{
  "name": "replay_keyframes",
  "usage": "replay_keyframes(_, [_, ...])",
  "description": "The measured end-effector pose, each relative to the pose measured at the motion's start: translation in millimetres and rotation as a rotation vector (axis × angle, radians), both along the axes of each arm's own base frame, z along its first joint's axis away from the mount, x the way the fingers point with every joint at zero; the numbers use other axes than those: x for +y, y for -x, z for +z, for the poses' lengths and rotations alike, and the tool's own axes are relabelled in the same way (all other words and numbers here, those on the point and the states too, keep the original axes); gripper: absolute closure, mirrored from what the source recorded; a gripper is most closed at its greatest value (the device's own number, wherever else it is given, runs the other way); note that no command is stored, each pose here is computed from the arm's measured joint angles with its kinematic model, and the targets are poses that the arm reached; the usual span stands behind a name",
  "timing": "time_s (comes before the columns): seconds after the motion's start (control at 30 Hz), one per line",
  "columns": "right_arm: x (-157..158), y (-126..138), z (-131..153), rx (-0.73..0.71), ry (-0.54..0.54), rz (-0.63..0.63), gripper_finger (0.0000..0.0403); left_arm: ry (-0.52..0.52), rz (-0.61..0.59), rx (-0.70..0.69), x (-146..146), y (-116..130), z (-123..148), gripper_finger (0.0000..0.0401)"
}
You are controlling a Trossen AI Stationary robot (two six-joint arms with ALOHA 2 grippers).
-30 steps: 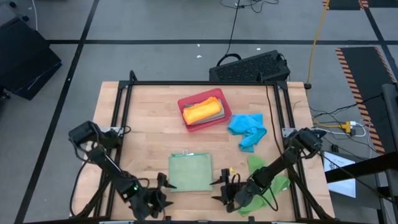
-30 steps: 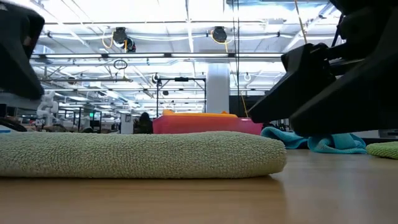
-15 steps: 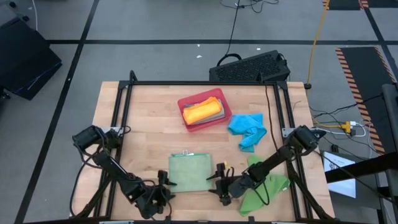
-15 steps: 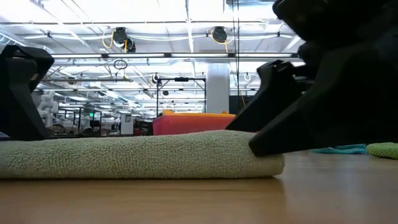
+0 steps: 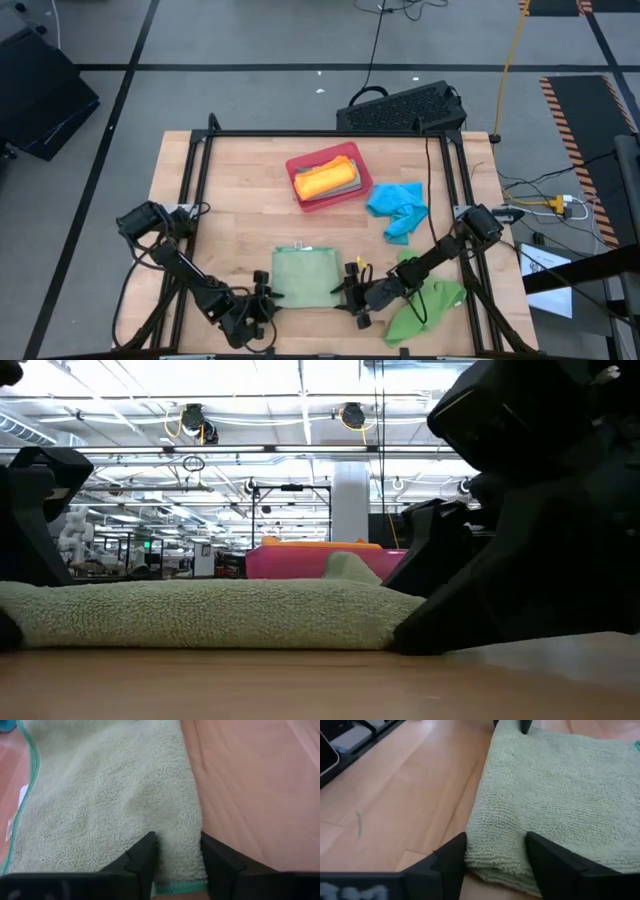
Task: Fold microfiber towels
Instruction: Put the folded light green microfiber towel into the red bin
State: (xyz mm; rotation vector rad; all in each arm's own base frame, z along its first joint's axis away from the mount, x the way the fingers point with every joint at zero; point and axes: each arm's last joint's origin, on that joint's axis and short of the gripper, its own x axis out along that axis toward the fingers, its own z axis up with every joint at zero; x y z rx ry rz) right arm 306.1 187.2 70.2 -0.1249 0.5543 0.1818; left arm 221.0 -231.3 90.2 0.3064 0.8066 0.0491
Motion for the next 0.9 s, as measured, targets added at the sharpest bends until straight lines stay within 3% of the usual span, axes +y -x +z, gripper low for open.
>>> replay_keyframes(0.27, [-2.9,-4.3,2.0,-0.036,-0.037,-0.024,0.0356,-0.004,0.007,0.009,6.0,-2.6,4.0,0.0381])
replay_keyframes(0.33, [-3.4,-5.1,5.9,-0.045,-0.047,-0.014,0.0384,-0.012,-0.004,0.007,8.3,-2.0,10.6,0.0389])
replay_keyframes(0.57, [-13.7,-7.7,49.3,-0.111,-0.052,-0.022,0.037,0.009,-0.055,-0.05,21.2,-1.9,61.9,0.0384])
replay_keyframes(0.9, [-68.5,1.9,136.0,-0.185,0.1,-0.069,0.0383,-0.093,-0.058,-0.21,75.0,-7.2,139.5,0.0385])
